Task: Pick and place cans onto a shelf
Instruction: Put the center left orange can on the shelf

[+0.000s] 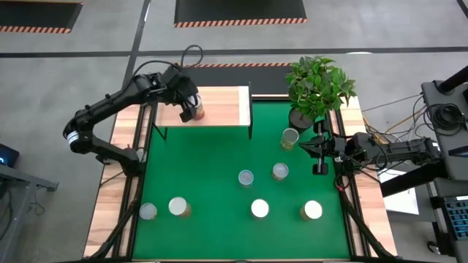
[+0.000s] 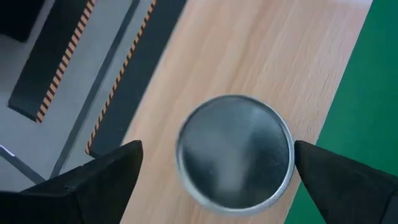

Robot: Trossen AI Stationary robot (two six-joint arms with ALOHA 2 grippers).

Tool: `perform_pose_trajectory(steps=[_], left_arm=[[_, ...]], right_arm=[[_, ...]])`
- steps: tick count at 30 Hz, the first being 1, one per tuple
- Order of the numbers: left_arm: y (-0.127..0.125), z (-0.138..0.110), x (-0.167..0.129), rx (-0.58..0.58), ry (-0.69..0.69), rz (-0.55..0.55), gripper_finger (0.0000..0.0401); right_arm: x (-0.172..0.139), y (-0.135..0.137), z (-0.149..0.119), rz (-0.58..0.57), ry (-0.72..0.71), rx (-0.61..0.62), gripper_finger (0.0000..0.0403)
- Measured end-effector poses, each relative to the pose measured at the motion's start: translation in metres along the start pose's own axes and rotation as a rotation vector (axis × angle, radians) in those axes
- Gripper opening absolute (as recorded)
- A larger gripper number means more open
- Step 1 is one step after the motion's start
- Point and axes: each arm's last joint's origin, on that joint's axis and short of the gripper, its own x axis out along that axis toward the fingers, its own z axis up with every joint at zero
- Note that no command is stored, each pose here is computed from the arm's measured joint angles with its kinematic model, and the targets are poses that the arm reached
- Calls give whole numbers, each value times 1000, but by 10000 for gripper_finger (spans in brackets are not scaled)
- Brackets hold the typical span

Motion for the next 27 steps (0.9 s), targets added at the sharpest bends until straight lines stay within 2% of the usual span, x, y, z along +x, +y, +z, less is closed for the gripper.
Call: perform_pose_trajectory(steps=[7,11,13,16,23,25,27], left_arm=[[3,11,-28,-167,-86,-28,392],[-3,8,-26,-160,-42,-47,365],[-5,6,-25,-144,-22,-49,334],[-5,4,-23,-146,-11,-47,264],[-6,-1,-21,-124,37,-51,39],[-7,-2,-20,-118,50,-53,13],[-8,-3,-18,-114,63,-55,22]], right_arm=[[0,0,0,0,0,0,9],[0,0,0,0,0,4,9],[0,0,0,0,0,16,9],[0,0,0,0,0,21,9],[0,0,0,0,0,19,9],[0,0,0,0,0,19,9],[0,0,0,0,0,19,9]])
